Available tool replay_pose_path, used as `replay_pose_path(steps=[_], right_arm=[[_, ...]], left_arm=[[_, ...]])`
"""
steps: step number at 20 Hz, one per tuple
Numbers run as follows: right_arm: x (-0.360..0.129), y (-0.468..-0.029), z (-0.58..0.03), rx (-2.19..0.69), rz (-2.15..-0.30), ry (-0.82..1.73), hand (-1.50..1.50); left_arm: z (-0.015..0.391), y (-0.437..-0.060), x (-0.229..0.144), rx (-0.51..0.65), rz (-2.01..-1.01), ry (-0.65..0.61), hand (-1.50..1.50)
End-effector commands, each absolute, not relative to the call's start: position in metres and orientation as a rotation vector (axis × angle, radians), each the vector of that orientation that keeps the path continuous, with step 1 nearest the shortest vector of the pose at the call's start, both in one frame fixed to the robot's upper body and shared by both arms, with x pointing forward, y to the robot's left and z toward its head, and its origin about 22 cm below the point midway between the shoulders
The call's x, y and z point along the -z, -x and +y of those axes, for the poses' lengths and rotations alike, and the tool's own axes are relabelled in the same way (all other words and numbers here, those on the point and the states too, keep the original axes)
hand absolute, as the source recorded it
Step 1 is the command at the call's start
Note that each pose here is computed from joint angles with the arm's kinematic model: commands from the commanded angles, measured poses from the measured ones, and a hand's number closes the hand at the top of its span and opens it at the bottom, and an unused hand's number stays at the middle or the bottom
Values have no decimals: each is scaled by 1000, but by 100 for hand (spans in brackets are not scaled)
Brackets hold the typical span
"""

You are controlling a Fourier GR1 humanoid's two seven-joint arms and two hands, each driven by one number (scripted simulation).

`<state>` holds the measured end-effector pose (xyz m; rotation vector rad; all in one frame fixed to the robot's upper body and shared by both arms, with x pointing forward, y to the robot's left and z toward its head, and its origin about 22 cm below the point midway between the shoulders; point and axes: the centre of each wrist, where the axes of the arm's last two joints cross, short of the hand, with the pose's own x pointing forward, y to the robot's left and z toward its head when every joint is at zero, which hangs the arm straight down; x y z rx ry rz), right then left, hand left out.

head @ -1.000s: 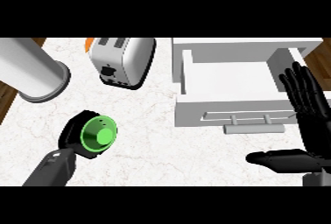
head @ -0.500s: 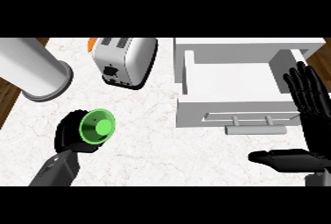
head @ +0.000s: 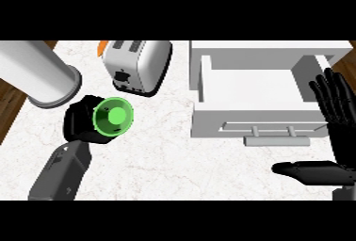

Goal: Pick up the cup, place it into the drawer and close the drawer

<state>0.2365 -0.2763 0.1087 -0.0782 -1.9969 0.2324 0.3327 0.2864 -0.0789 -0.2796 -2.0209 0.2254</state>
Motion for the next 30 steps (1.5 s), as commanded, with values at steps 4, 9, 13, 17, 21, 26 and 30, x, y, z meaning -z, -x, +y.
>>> replay_pose_path(steps=[4, 9, 13, 17, 21, 26, 30], right_arm=[[-110, -239, -279, -232, -1992, 93, -150], [-116, -247, -294, -234, -1978, 93, -150], [-98, -225, -281, -223, -1983, 77, -150], [-101, -220, -293, -215, -1996, 86, -150], [-116, -230, -291, -229, -1994, 94, -150], [-116, -232, -285, -235, -2001, 66, -150], [-118, -228, -288, -245, -2016, 64, -150]], left_arm=[[233, -377, 6, -64, -2176, 359, 150], [190, -388, -55, -1, -2167, 382, 150], [157, -395, -99, 55, -2181, 368, 150], [125, -400, -139, 123, -2168, 353, 150], [90, -402, -147, 160, -2119, 318, 150], [62, -418, -164, 136, -2073, 280, 150], [47, -431, -183, 138, -2022, 279, 150]])
